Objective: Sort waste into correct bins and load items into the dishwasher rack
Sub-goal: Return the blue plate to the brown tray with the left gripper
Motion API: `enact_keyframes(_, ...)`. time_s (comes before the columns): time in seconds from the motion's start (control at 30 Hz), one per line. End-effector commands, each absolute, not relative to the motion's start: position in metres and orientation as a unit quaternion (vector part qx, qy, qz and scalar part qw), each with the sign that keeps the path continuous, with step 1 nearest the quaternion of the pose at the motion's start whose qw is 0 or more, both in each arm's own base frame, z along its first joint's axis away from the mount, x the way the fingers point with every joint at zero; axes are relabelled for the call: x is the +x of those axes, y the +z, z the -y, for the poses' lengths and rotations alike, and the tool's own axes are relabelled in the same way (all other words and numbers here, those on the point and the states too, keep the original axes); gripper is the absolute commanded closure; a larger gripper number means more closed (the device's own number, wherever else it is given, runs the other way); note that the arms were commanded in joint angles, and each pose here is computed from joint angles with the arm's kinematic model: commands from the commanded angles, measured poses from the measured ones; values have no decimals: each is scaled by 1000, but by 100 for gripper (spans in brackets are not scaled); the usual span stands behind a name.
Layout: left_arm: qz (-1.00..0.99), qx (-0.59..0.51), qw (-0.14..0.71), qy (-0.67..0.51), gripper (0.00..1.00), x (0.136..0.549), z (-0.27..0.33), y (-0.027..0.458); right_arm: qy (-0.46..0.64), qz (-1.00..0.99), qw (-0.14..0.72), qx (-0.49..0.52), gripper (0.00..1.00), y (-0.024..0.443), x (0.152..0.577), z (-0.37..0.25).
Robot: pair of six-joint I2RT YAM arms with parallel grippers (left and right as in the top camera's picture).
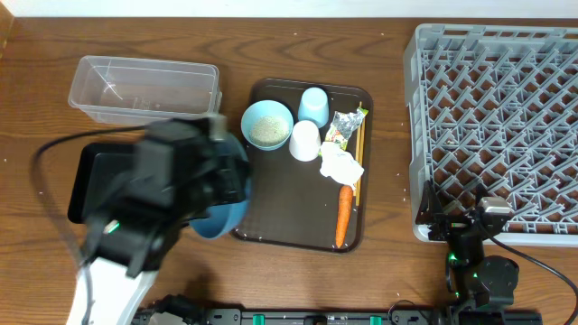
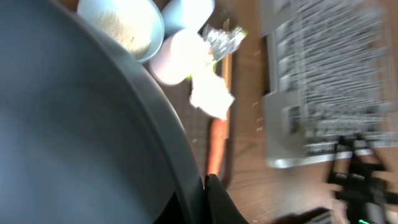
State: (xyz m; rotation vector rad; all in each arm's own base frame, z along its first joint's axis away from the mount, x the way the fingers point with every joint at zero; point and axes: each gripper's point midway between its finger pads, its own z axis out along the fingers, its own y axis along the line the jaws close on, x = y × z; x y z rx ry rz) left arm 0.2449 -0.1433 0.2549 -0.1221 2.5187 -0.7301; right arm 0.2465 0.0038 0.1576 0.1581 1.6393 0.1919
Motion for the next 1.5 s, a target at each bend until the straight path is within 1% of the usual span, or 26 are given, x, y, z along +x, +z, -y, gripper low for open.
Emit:
enact_keyframes(0.0, -946, -75, 251, -192, 94, 256, 151, 230, 78, -729, 677, 71, 1, 157, 246, -1)
enact_keyframes(0.1, -958, -72, 229, -157, 94, 260, 171, 205, 78, -729, 677, 71, 1, 157, 246, -1)
enact_keyframes(0.27, -970, -23, 195, -145, 94, 264, 216, 166, 78, -729, 677, 71, 1, 157, 246, -1)
enact_keyframes(0.4, -977, -1, 173, -127, 94, 267, 238, 134, 78, -729, 677, 71, 1, 157, 246, -1)
enact_keyframes(0.6, -987, 0, 145, -70, 94, 268, 242, 89, 78, -729, 677, 71, 1, 157, 246, -1)
enact_keyframes(0.9, -990, 0, 129, -54, 94, 269, 244, 68, 78, -729, 677, 71, 1, 157, 246, -1)
enact_keyframes(0.93, -990, 1, 128, -55, 93, 269, 244, 68, 78, -729, 677, 71, 1, 157, 246, -1)
enact_keyframes(1.03, -990, 1, 128, -55, 85, 268, 244, 68, 78, -729, 677, 71, 1, 157, 246, -1)
enact_keyframes(1.07, -990, 1, 126, -56, 75, 268, 245, 68, 78, -729, 677, 71, 1, 157, 246, -1)
enact_keyframes(1.1, -990, 2, 124, -59, 69, 267, 246, 68, 78, -729, 677, 71, 1, 157, 246, -1)
enact_keyframes(1.13, -991, 2, 124, -60, 66, 267, 246, 68, 78, -729, 677, 71, 1, 157, 246, -1)
enact_keyframes(1.33, -991, 3, 119, -65, 65, 264, 247, 70, 78, -729, 677, 71, 1, 157, 246, -1)
enact_keyframes(1.47, -988, 24, 114, -105, 65, 260, 261, 87, 78, -729, 677, 71, 1, 157, 246, -1)
